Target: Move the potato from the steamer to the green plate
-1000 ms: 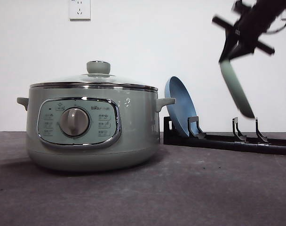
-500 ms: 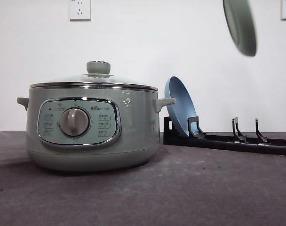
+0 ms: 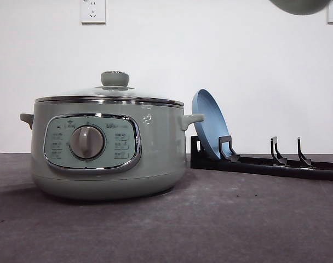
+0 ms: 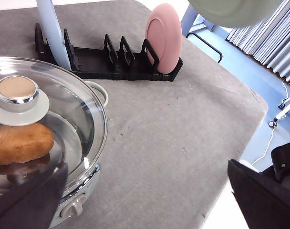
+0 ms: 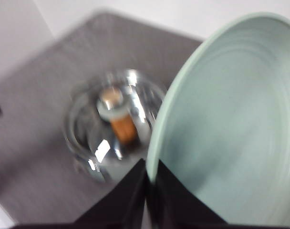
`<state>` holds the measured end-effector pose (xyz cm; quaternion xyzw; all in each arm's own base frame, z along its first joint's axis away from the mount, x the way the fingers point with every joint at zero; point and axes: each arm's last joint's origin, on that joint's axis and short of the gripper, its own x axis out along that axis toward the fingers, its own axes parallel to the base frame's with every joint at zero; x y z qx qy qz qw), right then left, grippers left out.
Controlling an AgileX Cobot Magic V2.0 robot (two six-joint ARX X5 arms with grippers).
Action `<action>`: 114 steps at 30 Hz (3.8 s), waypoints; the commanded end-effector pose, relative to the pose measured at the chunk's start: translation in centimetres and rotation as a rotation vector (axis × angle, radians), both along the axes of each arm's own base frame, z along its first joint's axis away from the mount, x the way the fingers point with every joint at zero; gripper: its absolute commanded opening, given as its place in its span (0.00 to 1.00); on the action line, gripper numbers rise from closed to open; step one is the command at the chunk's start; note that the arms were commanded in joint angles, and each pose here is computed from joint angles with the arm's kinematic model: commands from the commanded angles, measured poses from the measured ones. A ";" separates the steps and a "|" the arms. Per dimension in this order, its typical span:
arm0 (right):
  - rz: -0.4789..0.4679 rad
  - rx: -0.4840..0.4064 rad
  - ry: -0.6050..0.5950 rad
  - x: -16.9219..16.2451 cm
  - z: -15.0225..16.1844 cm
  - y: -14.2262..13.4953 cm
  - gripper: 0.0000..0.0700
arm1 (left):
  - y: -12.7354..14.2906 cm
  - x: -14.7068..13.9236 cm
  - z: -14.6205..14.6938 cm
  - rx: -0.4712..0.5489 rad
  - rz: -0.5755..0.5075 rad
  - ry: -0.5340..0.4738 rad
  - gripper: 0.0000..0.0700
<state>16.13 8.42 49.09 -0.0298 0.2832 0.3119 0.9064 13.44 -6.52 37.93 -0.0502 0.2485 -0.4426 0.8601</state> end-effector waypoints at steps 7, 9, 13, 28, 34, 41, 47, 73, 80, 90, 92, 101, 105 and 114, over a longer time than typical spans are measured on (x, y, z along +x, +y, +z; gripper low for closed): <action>0.088 -0.141 -0.016 -3.0 -1.7 1.6 0.00 | -0.1 0.2 0.6 0.001 -0.015 -0.027 1.00; 0.102 -0.181 0.001 -3.5 -2.8 2.0 0.00 | -0.1 0.2 0.6 0.000 -0.014 -0.024 1.00; 0.103 -0.272 0.057 -4.4 -5.8 3.0 0.00 | -0.1 0.1 0.5 0.002 -0.014 -0.016 1.00; 0.132 -0.466 0.161 -6.6 -18.1 8.6 0.00 | -0.1 0.1 0.4 0.010 -0.015 0.002 1.00; 0.165 -0.521 0.188 -7.1 -22.0 10.5 0.00 | -0.1 0.1 0.4 0.010 -0.014 0.002 1.00; 0.174 -0.672 0.204 -7.2 -25.7 12.7 0.00 | -0.1 0.1 0.4 0.009 -0.015 0.002 1.00; 0.197 -0.777 0.235 -7.3 -28.3 14.4 0.00 | -0.1 0.1 0.4 0.009 -0.015 0.002 1.00; 0.153 -0.832 0.224 -7.6 -32.6 14.9 0.58 | -0.1 0.0 0.4 0.009 -0.014 0.002 1.00; 0.141 -0.733 0.205 -7.8 -28.6 14.1 0.71 | -0.1 0.0 0.4 0.009 -0.015 0.002 1.00; 0.192 -0.326 0.250 -6.7 -21.2 9.4 0.71 | -0.1 0.0 0.3 0.012 -0.015 0.011 1.00; 0.176 -0.258 0.240 -6.4 -20.1 7.9 0.71 | -0.1 -0.1 0.2 0.016 -0.015 0.020 1.00; 0.080 -0.012 0.126 -5.9 -16.5 2.2 0.72 | 0.0 -0.2 0.0 0.024 -0.015 0.044 1.00; 0.076 0.102 0.106 -6.5 -15.5 0.3 0.72 | 0.0 -0.2 -0.1 0.031 -0.012 0.059 1.00; 0.074 0.277 0.130 -8.4 -14.4 -1.8 0.85 | 0.3 0.0 0.6 0.111 0.128 0.070 1.00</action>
